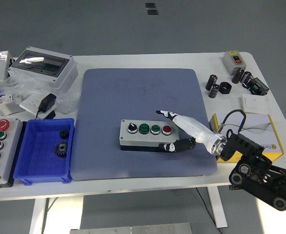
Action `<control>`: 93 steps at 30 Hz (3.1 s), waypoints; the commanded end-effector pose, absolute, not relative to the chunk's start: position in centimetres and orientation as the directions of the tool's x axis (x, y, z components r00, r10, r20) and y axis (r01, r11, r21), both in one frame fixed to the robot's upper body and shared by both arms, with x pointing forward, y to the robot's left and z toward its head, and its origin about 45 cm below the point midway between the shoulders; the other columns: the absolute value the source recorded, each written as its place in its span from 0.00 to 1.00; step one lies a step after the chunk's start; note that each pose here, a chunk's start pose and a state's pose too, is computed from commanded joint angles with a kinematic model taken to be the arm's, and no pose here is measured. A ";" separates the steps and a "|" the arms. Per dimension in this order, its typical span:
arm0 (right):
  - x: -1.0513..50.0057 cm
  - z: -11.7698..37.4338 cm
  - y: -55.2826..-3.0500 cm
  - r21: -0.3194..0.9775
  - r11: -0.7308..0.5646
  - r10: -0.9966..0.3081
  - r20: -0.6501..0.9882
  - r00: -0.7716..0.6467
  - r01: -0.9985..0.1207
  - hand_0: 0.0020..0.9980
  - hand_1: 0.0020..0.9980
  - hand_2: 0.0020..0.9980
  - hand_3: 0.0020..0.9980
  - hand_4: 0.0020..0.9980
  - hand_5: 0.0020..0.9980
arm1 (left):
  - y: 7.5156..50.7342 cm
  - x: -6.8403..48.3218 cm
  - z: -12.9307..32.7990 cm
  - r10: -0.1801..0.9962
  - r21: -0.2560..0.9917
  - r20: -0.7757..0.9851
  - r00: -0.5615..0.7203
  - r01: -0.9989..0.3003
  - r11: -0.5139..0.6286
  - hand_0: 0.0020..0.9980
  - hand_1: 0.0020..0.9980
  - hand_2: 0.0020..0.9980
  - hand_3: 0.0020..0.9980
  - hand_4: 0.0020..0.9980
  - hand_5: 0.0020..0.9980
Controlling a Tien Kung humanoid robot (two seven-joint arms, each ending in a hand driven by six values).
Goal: Pick up the button,place it on the desk,press the button,press the button
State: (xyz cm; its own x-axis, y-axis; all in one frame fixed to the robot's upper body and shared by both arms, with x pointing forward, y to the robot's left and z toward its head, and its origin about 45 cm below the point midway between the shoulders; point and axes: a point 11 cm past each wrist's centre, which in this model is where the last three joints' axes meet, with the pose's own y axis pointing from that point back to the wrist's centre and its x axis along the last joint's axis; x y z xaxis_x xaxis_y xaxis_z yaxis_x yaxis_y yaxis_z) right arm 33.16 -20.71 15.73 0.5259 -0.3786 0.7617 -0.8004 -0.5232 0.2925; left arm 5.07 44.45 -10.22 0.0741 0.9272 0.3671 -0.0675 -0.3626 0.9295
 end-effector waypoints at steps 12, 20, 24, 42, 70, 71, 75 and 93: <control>32.1 23.2 -24.2 0.142 -0.496 -0.568 0.693 0.444 -0.857 0.99 0.96 1.00 1.00 0.82 0.24 | 44.5 4.8 -10.3 0.928 0.930 0.367 0.065 -0.063 -0.363 0.63 0.60 0.53 0.60 0.61 0.44; 33.6 28.9 -25.2 0.161 -0.461 -0.571 0.700 0.430 -0.873 0.99 0.94 0.99 1.00 0.84 0.29 | 44.3 4.7 -10.3 0.930 0.931 0.363 0.057 -0.062 -0.360 0.63 0.60 0.53 0.60 0.61 0.43; 33.7 28.1 -24.5 0.297 -0.468 -0.470 0.714 0.519 -0.832 0.99 0.94 0.99 1.00 0.84 0.29 | 44.4 4.9 -10.3 0.930 0.931 0.363 0.054 -0.068 -0.359 0.63 0.60 0.53 0.60 0.61 0.43; 32.7 26.1 -21.4 0.507 -0.523 -0.310 0.636 0.707 -0.685 0.11 0.16 0.26 0.71 0.59 0.00 | 44.3 4.7 -10.3 0.931 0.932 0.361 0.052 -0.060 -0.358 0.63 0.60 0.53 0.60 0.60 0.44; 34.1 20.3 -19.4 0.557 -0.474 -0.319 0.613 0.723 -0.682 0.06 0.10 0.23 0.70 0.54 0.00 | 44.3 4.8 -10.3 0.931 0.931 0.362 0.058 -0.065 -0.358 0.63 0.59 0.53 0.60 0.61 0.45; 34.1 20.2 -19.3 0.558 -0.474 -0.317 0.613 0.724 -0.681 0.06 0.10 0.23 0.70 0.54 0.00 | 44.3 4.8 -10.3 0.930 0.931 0.362 0.058 -0.065 -0.358 0.63 0.59 0.53 0.60 0.61 0.45; 34.0 20.0 -19.3 0.558 -0.470 -0.310 0.622 0.719 -0.684 0.06 0.10 0.22 0.70 0.54 0.00 | 44.3 4.8 -10.3 0.931 0.932 0.361 0.058 -0.066 -0.357 0.63 0.60 0.53 0.60 0.60 0.45; 34.9 27.6 -20.5 0.175 -0.534 -0.612 0.596 0.521 -0.827 0.05 0.09 0.21 0.69 0.54 0.00 | 44.1 4.6 -10.4 0.932 0.933 0.359 0.054 -0.063 -0.355 0.63 0.60 0.52 0.59 0.61 0.46</control>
